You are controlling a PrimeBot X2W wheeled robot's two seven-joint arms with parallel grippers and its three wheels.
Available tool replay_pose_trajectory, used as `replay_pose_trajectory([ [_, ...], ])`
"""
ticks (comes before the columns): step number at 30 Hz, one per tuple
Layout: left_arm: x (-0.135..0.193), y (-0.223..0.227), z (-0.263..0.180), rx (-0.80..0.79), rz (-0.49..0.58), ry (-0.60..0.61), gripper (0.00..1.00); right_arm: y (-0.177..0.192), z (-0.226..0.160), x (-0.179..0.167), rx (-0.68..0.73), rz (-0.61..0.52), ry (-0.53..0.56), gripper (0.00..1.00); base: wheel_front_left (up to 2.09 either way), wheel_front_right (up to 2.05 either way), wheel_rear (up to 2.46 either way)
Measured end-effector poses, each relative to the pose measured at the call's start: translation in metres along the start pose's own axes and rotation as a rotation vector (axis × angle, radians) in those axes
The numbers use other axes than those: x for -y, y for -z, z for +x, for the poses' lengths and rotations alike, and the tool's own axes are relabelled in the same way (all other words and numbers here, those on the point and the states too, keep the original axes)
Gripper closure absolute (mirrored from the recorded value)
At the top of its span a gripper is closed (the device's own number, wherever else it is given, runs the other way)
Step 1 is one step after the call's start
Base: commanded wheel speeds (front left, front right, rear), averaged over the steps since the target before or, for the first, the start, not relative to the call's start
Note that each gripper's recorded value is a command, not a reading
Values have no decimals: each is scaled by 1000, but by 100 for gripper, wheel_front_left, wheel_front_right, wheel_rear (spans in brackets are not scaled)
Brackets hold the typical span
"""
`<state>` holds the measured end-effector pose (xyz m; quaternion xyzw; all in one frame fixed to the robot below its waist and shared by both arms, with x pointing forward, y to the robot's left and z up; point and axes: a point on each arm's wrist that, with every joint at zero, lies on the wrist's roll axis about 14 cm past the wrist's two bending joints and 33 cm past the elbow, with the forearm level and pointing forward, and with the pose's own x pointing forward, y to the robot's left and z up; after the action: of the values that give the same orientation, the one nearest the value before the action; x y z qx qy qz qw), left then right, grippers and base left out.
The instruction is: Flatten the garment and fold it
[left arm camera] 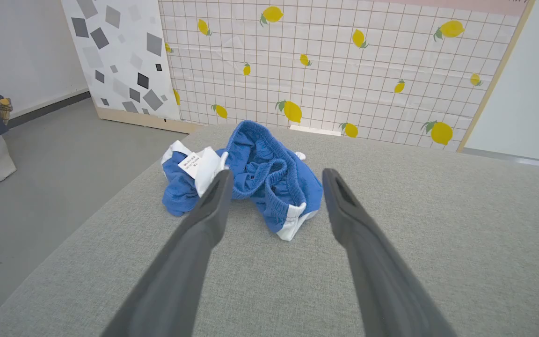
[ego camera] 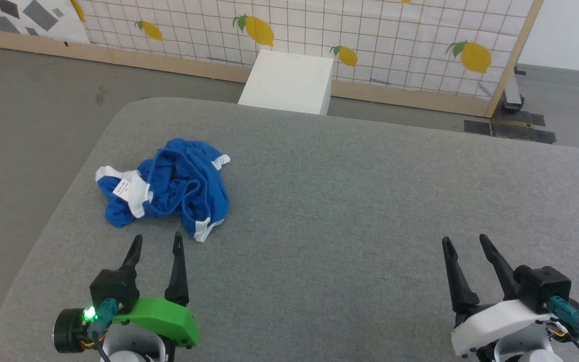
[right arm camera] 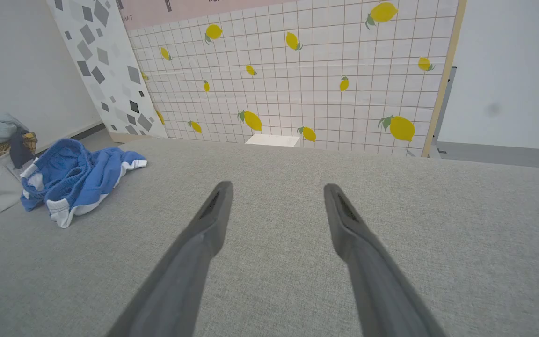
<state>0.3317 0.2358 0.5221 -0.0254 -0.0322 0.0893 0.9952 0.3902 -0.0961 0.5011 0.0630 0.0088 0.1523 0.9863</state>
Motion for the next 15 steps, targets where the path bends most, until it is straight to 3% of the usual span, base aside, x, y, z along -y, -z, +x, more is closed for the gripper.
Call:
replay_pose_trajectory([
  [15, -15, 1, -11, 14, -31, -49, 0, 9, 4, -13, -8, 35, -37, 0, 0, 0, 0],
])
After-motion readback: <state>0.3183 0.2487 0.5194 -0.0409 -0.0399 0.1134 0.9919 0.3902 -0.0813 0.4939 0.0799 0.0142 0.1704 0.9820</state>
